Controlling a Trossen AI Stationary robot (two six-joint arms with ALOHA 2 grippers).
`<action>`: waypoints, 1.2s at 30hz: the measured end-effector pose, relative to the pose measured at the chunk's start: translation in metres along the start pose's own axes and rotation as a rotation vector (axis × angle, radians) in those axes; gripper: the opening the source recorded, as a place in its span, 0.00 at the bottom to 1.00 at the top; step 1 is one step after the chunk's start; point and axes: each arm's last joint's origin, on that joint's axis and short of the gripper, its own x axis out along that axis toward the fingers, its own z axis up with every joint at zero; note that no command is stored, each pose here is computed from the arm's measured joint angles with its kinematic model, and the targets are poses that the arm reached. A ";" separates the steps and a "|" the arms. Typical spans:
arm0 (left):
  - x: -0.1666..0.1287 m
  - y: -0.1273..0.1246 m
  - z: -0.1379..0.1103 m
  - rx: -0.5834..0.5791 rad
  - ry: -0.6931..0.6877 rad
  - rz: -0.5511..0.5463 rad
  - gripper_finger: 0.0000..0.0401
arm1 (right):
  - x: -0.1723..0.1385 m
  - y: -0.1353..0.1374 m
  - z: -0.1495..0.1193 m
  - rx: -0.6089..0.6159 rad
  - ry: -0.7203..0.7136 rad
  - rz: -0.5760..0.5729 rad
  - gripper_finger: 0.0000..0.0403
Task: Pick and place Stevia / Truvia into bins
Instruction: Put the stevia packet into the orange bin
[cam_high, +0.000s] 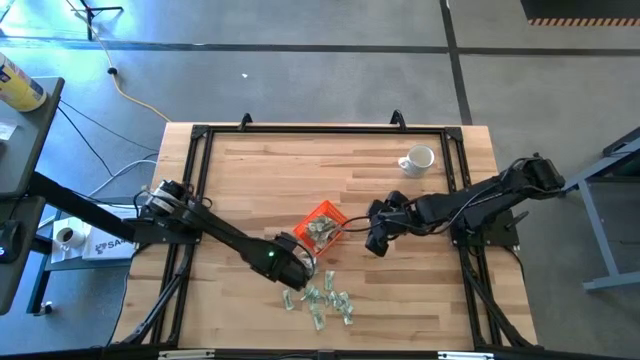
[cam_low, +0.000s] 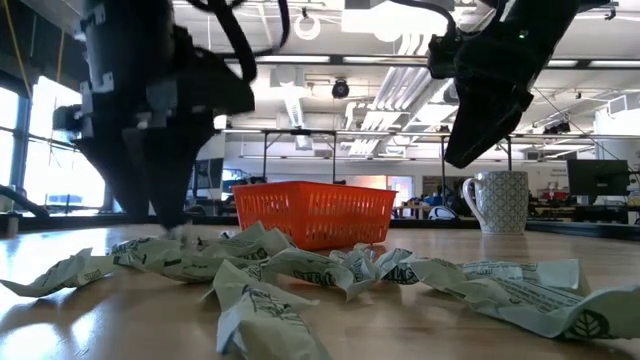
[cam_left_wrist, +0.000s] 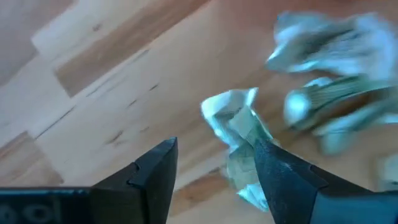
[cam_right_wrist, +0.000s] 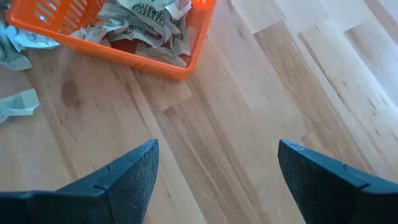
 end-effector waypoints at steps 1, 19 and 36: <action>0.003 0.001 0.001 0.001 0.023 0.021 0.60 | 0.000 0.000 0.000 0.000 0.002 0.002 0.79; 0.019 0.012 -0.002 0.117 0.125 0.042 0.55 | 0.000 0.001 0.000 0.058 0.011 0.018 0.79; 0.003 0.031 0.008 0.263 0.147 0.111 0.08 | 0.003 -0.007 0.005 0.141 -0.004 -0.016 0.79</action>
